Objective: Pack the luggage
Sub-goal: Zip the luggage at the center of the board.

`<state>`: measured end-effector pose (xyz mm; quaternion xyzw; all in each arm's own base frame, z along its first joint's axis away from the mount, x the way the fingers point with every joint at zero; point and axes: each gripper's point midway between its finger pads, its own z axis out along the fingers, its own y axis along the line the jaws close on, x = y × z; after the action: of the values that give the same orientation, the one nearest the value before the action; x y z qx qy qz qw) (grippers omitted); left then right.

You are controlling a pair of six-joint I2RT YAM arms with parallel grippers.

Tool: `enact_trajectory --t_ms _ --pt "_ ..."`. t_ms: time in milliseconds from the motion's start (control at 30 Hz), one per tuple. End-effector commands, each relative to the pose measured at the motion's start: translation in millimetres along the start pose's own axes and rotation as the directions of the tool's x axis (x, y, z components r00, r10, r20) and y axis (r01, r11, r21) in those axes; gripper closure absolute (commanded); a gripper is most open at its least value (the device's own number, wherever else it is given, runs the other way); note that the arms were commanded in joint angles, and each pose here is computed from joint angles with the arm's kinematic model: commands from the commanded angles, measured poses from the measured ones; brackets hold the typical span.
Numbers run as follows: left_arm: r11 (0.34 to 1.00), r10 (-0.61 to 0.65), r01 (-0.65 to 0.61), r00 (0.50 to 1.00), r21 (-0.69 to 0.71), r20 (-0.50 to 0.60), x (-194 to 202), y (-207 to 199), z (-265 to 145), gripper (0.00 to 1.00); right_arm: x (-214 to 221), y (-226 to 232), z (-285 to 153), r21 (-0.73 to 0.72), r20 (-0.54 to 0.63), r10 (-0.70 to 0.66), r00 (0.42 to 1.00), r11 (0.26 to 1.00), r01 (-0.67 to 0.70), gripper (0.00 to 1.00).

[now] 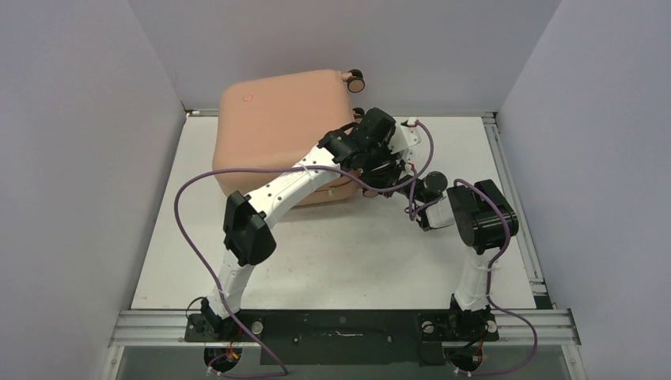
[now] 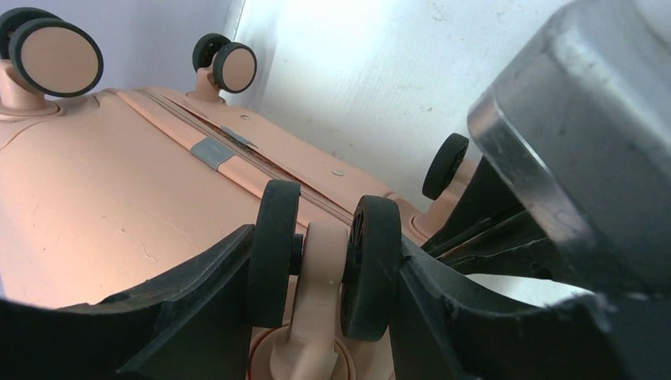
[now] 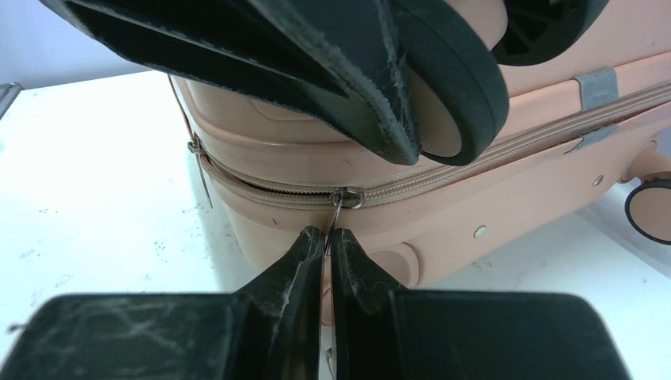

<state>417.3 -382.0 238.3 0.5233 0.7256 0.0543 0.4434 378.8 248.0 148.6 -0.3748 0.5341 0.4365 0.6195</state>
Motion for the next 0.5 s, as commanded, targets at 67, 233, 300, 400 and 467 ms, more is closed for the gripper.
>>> enact_trajectory --t_ms 67,233,300,400,467 --pt "0.849 -0.213 0.437 0.799 -0.298 0.563 -127 151 -140 1.0 -51 82 15 -0.254 0.168 -0.226 0.96 0.931 0.264 0.95" --pt "0.846 -0.223 0.442 0.8 -0.297 0.557 -124 152 -134 1.0 -54 96 19 -0.286 0.181 -0.228 0.957 0.918 0.273 0.95" --pt "0.844 -0.228 0.446 0.801 -0.297 0.554 -122 154 -131 1.0 -54 101 20 -0.296 0.184 -0.227 0.956 0.915 0.274 0.95" --pt "0.842 -0.234 0.452 0.798 -0.294 0.556 -122 155 -128 1.0 -55 106 20 -0.303 0.189 -0.229 0.955 0.911 0.279 0.95" --pt "0.842 -0.236 0.453 0.798 -0.293 0.555 -122 154 -125 1.0 -56 110 20 -0.309 0.191 -0.229 0.954 0.909 0.28 0.95"
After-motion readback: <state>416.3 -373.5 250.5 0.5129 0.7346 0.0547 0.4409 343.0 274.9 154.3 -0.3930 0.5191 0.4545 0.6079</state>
